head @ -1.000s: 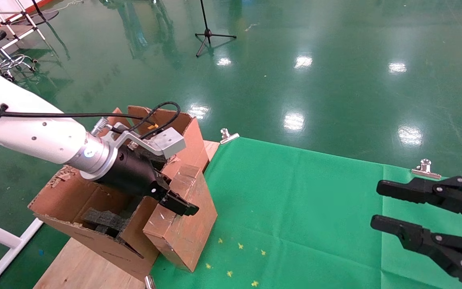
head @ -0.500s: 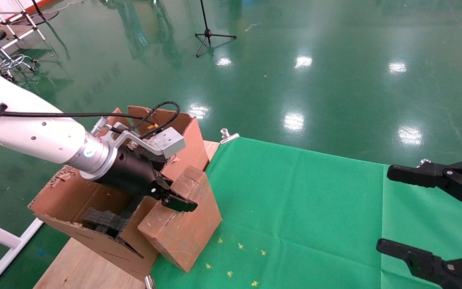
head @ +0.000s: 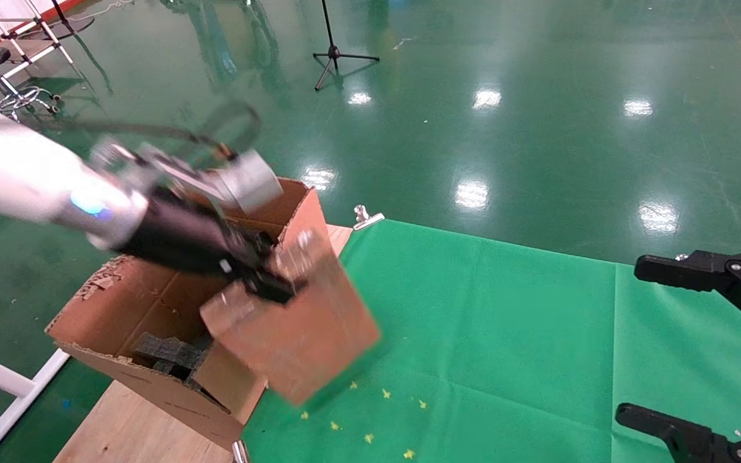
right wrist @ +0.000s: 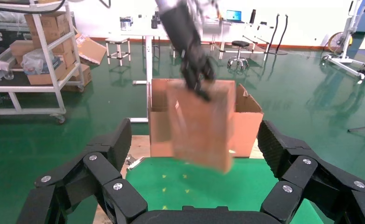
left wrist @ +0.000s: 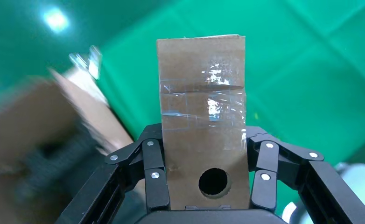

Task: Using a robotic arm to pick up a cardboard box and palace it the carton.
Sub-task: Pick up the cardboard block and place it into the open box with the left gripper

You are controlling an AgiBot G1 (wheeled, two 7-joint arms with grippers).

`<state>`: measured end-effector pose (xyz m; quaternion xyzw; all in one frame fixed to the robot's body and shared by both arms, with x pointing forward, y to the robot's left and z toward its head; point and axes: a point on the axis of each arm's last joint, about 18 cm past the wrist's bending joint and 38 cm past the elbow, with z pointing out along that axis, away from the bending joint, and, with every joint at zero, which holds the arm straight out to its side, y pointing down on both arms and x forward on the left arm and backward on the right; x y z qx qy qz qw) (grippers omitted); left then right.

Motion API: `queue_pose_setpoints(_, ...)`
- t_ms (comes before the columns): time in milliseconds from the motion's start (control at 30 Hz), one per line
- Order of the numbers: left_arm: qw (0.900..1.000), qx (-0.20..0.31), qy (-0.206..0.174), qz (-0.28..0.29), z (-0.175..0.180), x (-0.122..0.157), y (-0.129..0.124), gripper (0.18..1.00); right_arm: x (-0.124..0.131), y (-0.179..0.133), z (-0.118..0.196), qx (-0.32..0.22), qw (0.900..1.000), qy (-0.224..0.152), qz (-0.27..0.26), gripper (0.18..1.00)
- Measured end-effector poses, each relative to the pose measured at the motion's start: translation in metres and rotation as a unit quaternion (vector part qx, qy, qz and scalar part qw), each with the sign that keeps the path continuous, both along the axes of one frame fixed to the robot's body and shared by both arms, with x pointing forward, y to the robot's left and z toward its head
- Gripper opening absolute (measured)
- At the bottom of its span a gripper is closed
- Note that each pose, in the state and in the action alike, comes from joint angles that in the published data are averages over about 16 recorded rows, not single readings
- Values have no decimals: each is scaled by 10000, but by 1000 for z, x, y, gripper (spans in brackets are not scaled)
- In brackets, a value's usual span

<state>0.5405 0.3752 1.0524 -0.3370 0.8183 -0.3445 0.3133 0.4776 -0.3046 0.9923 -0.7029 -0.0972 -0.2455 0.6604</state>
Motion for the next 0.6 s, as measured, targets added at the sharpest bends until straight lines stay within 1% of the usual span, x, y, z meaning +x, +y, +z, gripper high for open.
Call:
queue_pose_setpoints(67,9997,-25,-237,-35,17,-8,10,383,0,0,0,0,10000,0,0,955)
queue_pose_setpoints(167,9981,-14,-615,-2,43,-19,29,373,0,0,0,0,10000,0,0,972)
queue_pose_setpoints(267,9956,31,-923,159,64,-29,53,364,0,0,0,0,10000,0,0,990)
queue_pose_setpoints(333,9939,68,-1056,322,74,-33,71,363,0,0,0,0,10000,0,0,993)
queue_pose_setpoints(467,9914,71,-1111,684,82,-37,105,362,0,0,0,0,10000,0,0,1000)
queue_pose_setpoints(600,9898,24,-961,1051,74,-33,139,361,0,0,0,0,10000,0,0,1001)
